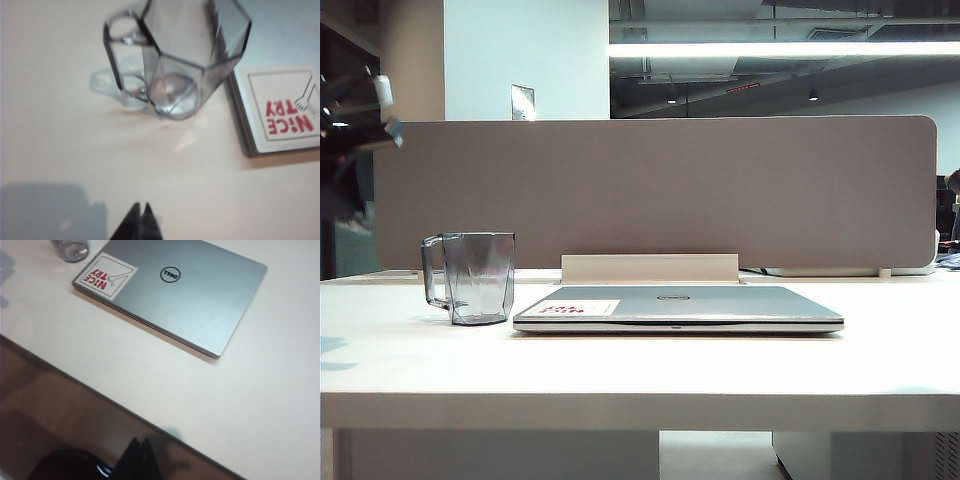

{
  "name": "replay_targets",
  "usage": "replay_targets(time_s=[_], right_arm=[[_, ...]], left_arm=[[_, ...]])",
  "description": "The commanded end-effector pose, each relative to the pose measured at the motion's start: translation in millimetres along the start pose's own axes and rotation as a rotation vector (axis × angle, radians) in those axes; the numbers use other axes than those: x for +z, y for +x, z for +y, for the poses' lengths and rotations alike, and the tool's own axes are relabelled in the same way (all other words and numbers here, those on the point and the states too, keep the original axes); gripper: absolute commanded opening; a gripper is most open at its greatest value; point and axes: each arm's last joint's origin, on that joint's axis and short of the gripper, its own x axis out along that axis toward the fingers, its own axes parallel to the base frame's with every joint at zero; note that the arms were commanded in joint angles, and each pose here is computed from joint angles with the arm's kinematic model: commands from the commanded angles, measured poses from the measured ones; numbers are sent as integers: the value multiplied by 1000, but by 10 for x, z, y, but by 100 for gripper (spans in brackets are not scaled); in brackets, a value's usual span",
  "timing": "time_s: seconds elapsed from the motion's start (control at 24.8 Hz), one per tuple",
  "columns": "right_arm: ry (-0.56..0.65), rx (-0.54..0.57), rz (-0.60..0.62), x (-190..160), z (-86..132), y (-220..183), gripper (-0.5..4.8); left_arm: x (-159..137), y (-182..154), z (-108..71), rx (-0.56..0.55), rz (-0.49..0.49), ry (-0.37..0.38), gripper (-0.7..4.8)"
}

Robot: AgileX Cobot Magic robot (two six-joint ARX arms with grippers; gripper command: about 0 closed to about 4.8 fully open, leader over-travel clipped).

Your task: Pick up the water cup and place it on the left side of the laptop.

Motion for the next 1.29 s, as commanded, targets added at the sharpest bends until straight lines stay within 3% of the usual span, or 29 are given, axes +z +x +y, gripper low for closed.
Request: replay_targets(time_s=[0.04,0.4,0.72,1.29], right_arm=[[66,-16,-123,-168,-10,11,-6],[142,-65,-332,-770,-31,343,-6],[133,-59,-338,-1057,-15,753,-6],[132,-57,-312,-1424,-5,1120,-6]], left_arm=[[-2,-111,-25,-10,-52,-8,-6],[-238,-353,-239,-75,-140,25,-6],[-425,-436,-367,-106,-151,50,-6],[-1017,-380,-292,-111,-149,-19,-6]])
